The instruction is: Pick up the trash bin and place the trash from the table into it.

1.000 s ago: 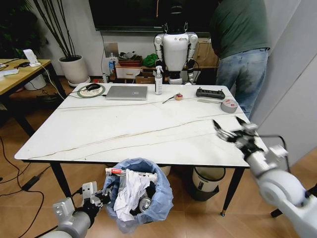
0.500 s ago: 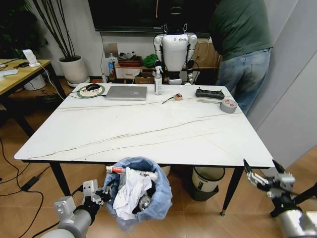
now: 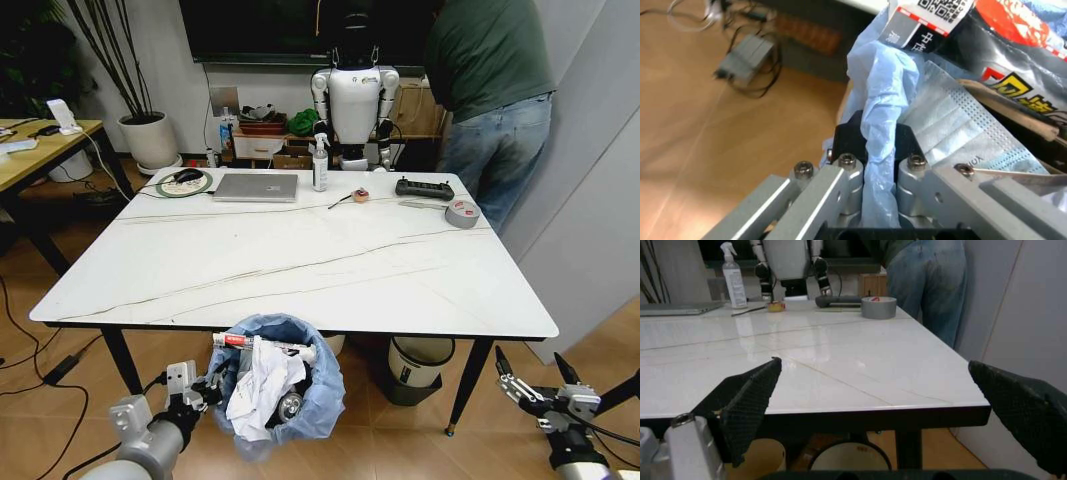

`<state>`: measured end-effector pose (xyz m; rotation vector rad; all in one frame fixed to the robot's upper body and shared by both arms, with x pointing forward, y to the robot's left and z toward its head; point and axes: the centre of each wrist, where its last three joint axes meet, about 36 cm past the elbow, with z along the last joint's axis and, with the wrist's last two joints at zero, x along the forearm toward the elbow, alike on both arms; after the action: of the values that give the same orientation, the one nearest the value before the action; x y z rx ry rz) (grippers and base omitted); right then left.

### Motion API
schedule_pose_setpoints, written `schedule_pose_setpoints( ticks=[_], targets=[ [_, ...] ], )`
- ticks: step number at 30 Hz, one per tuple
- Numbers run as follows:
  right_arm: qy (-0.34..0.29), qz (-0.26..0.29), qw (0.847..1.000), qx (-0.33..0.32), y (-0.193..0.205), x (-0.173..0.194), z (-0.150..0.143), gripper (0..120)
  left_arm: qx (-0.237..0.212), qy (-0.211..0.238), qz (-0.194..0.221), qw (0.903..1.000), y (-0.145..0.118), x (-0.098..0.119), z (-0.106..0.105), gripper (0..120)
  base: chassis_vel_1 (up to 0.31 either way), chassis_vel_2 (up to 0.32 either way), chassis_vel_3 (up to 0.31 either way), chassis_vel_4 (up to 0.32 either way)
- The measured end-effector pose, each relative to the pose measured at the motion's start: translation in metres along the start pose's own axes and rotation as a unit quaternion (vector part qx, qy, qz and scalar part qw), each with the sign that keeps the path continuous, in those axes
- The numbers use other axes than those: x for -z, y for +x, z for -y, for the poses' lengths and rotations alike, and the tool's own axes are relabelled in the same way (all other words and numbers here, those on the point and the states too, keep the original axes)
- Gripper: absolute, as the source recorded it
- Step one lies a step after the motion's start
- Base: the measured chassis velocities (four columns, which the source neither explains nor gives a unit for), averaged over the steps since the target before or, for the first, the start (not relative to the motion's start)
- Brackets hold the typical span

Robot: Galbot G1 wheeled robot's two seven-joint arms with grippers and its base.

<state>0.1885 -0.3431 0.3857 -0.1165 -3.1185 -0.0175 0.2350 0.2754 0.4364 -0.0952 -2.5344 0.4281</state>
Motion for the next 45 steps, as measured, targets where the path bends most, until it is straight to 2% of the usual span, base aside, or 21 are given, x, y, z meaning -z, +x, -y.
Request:
schedule_pose_setpoints(
  ticks=[3, 5, 15, 45],
  targets=[
    [0.000, 0.001, 1.000, 0.001, -0.0008, 0.0003, -0.0003, 100, 0.031, -0.009, -0.012, 0.9994, 0.0064, -0.0150, -0.0028, 2, 0.000, 0.000, 0.000, 0.000],
    [-0.001, 0.001, 1.000, 0.002, -0.0011, 0.0004, -0.0004, 100, 0.035, -0.016, -0.007, 0.9992, 0.0076, -0.0161, -0.0031, 2, 0.000, 0.000, 0.000, 0.000],
    [-0.002, 0.001, 1.000, 0.002, -0.0017, 0.0007, -0.0006, 100, 0.032, -0.022, 0.007, 0.9992, 0.0097, -0.0148, 0.0029, 2, 0.000, 0.000, 0.000, 0.000],
    [-0.003, 0.001, 1.000, 0.002, -0.0023, 0.0010, -0.0009, 100, 0.038, -0.036, 0.018, 0.9984, 0.0068, -0.0157, -0.0013, 2, 0.000, 0.000, 0.000, 0.000]
  ],
)
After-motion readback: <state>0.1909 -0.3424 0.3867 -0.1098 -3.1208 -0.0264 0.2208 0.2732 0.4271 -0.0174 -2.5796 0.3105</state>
